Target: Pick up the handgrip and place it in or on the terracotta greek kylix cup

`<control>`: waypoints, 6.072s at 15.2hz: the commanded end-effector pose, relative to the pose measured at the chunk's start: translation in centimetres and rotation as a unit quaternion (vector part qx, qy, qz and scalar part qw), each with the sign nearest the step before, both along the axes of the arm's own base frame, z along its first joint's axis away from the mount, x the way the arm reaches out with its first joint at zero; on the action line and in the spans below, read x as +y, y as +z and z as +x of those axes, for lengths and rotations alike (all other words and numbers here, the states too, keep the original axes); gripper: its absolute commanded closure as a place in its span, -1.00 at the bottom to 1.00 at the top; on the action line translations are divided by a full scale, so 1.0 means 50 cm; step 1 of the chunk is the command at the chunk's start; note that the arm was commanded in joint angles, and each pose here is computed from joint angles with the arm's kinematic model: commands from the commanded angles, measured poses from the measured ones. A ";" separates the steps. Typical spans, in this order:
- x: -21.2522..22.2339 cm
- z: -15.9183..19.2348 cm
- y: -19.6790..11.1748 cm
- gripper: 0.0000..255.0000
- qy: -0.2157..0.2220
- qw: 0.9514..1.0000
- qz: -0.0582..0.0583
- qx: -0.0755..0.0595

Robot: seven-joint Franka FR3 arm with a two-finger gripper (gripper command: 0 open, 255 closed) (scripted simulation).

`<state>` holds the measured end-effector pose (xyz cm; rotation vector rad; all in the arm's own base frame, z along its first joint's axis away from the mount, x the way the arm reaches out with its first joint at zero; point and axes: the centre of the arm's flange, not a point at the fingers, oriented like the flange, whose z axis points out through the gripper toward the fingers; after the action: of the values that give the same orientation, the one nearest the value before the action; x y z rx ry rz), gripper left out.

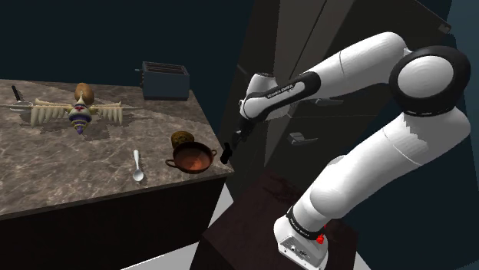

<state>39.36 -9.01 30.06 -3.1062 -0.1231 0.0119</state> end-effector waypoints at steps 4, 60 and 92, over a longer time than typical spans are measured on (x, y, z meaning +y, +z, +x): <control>-0.048 0.038 -0.116 -1.00 0.001 1.000 -0.005 -0.002; -0.082 0.196 -0.274 1.00 -0.326 0.939 -0.028 0.101; -0.082 0.196 0.022 1.00 -0.326 0.939 -0.028 0.101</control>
<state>49.23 -13.16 30.73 -3.0033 0.9166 0.3163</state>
